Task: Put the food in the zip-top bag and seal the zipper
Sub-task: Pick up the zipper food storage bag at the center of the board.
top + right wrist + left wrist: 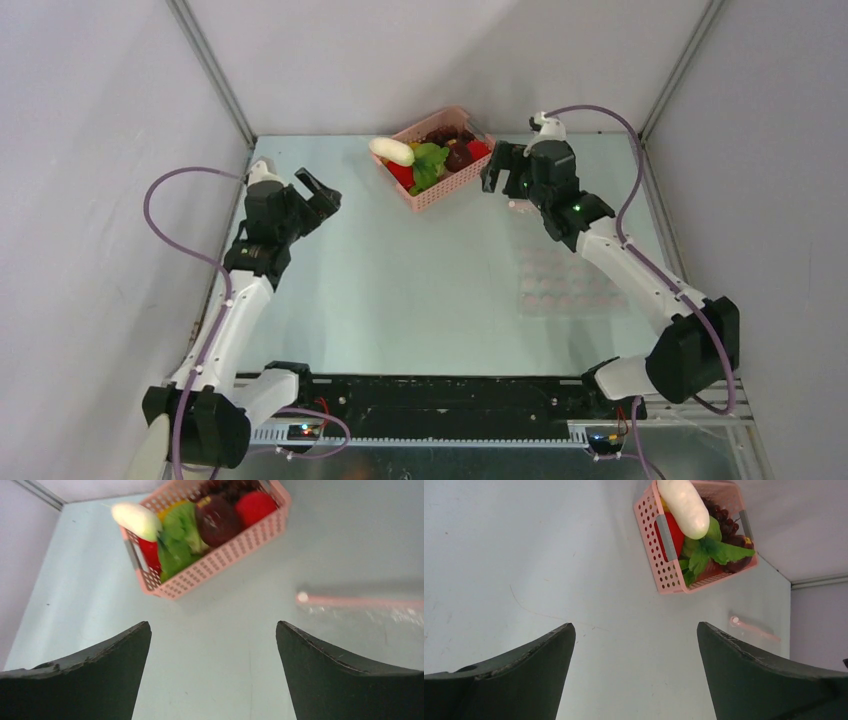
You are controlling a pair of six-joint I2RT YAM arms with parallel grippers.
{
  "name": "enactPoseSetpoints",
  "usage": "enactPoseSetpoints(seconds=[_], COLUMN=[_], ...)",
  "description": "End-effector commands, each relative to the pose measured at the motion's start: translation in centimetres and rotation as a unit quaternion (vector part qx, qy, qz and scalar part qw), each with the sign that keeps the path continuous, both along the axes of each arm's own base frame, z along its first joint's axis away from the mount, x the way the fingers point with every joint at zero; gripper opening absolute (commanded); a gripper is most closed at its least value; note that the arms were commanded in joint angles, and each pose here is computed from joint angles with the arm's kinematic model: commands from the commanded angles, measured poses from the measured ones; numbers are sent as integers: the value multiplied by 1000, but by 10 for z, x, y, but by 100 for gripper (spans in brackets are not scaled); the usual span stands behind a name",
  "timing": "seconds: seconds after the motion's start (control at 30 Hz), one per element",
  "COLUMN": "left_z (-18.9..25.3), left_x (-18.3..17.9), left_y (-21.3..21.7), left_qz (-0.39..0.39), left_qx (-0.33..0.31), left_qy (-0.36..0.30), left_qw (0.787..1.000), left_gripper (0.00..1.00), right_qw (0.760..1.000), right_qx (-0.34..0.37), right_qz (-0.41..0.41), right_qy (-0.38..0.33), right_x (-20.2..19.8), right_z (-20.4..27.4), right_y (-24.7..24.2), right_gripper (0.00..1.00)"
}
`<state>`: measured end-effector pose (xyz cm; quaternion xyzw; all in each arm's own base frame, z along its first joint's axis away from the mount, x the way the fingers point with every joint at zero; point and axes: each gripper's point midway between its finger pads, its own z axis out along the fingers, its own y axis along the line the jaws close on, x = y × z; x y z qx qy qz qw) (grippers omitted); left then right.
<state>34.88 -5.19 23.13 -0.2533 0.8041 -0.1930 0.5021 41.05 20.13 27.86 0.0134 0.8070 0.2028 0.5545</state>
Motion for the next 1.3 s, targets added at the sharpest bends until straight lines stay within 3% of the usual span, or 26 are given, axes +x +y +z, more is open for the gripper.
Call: enactPoseSetpoints(seconds=[0.0,0.13,0.23,0.4,0.53,0.63,0.67,0.7,0.73,0.97,1.27], left_z=[-3,-13,-18,-14,-13,-13,-12,-13,-11,-14,-28], left_x=[-11,-18,-20,-19,-17,-17,-16,-18,-18,-18,-12], left_y=[-4,-5,-6,-12,-13,-11,-10,-9,-8,-5,-10], left_qz=[1,-1,-6,-24,-26,-19,-16,-15,-12,-7,-15], left_qx=[1,4,4,2,2,3,3,3,3,10,4], left_qy=[6,16,20,3,-4,-6,-12,-15,-23,-25,-5], left_qw=[1000,1000,1000,1000,1000,1000,1000,1000,1000,1000,1000], left_gripper=[98,98,98,98,99,98,98,98,98,98,98], right_qw=[995,988,973,921,884,863,852,848,838,825,831], right_qx=[-34,-47,5,95,58,-3,-27,-38,-55,-79,-93], right_qz=[-67,-106,-170,-294,-370,-411,-416,-428,-434,-444,-420], right_qy=[61,99,159,237,279,294,316,310,328,341,351], right_x=[-24,-27,-20,4,26,48,55,62,67,101,132], right_z=[-25,-43,-69,-113,-135,-125,-144,-128,-146,-175,-205], right_y=[-36,-61,-85,-151,-189,-209,-212,-218,-220,-226,-223], right_gripper=[99,100,100,100,99,100,100,100,100,99,99])
